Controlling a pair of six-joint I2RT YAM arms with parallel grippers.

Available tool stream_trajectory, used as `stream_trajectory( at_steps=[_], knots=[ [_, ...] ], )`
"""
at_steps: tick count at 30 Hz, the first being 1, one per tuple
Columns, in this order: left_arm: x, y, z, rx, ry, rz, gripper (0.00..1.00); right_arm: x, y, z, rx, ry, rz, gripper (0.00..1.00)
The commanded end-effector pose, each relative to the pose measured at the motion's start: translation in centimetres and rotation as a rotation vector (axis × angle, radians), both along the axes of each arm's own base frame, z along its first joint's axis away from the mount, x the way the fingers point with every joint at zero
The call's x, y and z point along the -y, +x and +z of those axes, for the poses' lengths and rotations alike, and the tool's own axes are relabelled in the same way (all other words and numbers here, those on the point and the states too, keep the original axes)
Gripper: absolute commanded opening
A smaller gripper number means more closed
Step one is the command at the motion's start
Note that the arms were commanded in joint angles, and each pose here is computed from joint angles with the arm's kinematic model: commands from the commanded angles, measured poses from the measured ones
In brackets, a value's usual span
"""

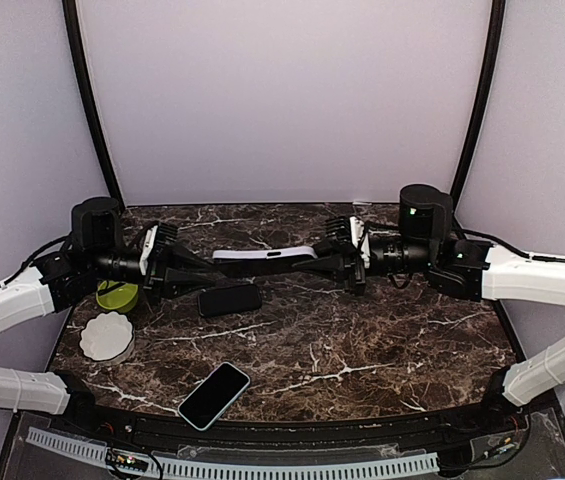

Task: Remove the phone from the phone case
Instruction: Pass from the right arm to the left

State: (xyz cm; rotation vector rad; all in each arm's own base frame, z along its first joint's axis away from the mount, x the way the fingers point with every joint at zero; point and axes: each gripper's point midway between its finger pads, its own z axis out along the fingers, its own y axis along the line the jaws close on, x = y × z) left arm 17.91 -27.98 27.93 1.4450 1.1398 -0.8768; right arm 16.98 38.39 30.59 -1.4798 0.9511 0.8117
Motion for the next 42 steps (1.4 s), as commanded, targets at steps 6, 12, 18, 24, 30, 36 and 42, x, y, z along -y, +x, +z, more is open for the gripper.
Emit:
stream_trajectory(
  at_steps=[6,12,18,24,30,36,42],
  knots=[
    [-0.1,-1.7,1.4,0.009,-0.053,-0.069,0.22,-0.1,-0.7,3.9,0.057,0.123,0.018,0.0],
    [-0.1,-1.8,1.7,0.011,-0.064,-0.077,0.22,-0.3,-0.9,3.8,0.05,0.117,0.031,0.0],
    [-0.1,-1.5,1.7,0.027,-0.069,-0.06,0.22,-0.6,-1.9,3.4,0.024,0.091,0.091,0.0],
    [-0.1,-1.4,1.7,0.043,-0.068,-0.042,0.22,-0.8,-3.1,3.2,-0.01,0.08,0.165,0.0],
    [0.0,-1.5,1.6,0.043,-0.069,-0.046,0.22,-1.1,-3.2,3.1,-0.022,0.079,0.176,0.0],
    [0.2,-1.2,1.4,0.044,-0.06,-0.032,0.23,-1.7,-2.9,3.0,-0.035,0.08,0.16,0.0],
    [0.4,-0.9,1.2,0.072,-0.049,-0.006,0.23,-2.5,-2.1,2.6,-0.063,0.069,0.119,0.0]
  ],
)
